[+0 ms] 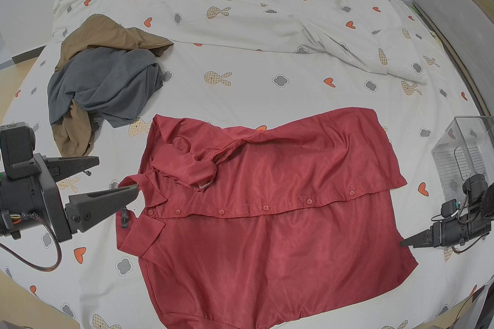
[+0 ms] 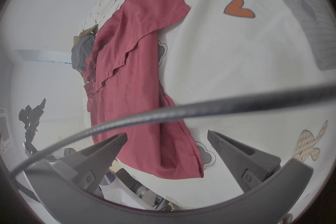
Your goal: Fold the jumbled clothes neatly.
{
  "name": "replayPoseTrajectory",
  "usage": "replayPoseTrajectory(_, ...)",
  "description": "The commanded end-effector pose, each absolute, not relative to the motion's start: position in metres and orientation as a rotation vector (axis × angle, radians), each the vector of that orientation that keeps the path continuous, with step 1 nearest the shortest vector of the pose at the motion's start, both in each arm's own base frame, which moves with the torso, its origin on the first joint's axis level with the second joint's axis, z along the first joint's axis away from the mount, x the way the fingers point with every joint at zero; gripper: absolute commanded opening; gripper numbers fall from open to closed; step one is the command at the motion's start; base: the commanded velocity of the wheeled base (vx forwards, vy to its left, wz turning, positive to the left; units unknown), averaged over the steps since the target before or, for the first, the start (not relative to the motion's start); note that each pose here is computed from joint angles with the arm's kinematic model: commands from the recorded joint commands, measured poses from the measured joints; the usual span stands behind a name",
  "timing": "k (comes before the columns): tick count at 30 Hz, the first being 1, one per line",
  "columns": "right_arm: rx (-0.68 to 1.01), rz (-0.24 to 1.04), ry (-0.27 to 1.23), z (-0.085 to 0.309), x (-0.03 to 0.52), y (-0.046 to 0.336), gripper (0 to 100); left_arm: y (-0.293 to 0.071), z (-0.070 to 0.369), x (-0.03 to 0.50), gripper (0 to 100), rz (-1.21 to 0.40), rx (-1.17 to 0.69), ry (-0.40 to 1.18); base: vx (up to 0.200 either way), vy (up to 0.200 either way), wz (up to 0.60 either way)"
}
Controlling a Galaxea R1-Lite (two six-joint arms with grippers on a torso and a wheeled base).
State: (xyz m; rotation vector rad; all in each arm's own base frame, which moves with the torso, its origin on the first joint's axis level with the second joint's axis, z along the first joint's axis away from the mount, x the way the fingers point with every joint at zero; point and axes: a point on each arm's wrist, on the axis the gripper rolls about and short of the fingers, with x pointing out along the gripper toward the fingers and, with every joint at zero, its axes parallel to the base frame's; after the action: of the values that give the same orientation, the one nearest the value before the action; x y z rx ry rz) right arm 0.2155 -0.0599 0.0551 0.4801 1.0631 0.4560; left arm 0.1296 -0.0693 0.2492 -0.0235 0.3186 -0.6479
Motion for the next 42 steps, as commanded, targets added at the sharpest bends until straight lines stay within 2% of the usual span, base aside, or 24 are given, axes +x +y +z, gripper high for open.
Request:
replayPoseTrajectory(1,0.524,0.472,1.104,0.040,0.221,-0.062,100,-0.066,0.253,0.125,100,-0.641,-0.031,0.295,0.000,0.000,0.00)
replayPoseTrajectory(7,0.564,0.481,1.141,0.028,0.223,-0.063,100,-0.065,0.253,0.124,100,-0.642,-0.030,0.289,0.000,0.000,0.00)
replayPoseTrajectory(11,0.606,0.542,1.102,0.030,0.226,-0.062,100,-0.065,0.252,0.124,100,-0.642,-0.030,0.293,0.000,0.000,0.00)
replayPoseTrajectory(15,0.613,0.540,1.098,0.030,0.226,-0.063,100,-0.065,0.251,0.124,100,-0.642,-0.029,0.296,0.000,0.000,0.00)
replayPoseTrajectory(16,0.613,0.540,1.098,0.030,0.226,-0.063,0,-0.065,0.251,0.124,100,-0.642,-0.029,0.296,0.000,0.000,0.00)
replayPoseTrajectory(32,0.633,0.503,1.077,0.037,0.216,-0.069,0,-0.066,0.249,0.125,100,-0.641,-0.027,0.310,0.000,0.000,0.00)
replayPoseTrajectory(35,0.622,0.491,1.048,0.044,0.212,-0.071,0,-0.066,0.248,0.126,100,-0.641,-0.026,0.311,0.000,0.000,0.00)
replayPoseTrajectory(38,0.591,0.438,0.957,0.067,0.194,-0.077,0,-0.066,0.248,0.126,100,-0.641,-0.025,0.314,0.000,0.000,0.00)
replayPoseTrajectory(42,0.582,0.419,0.931,0.073,0.182,-0.075,0,-0.066,0.248,0.126,100,-0.641,-0.024,0.313,0.000,0.000,0.00)
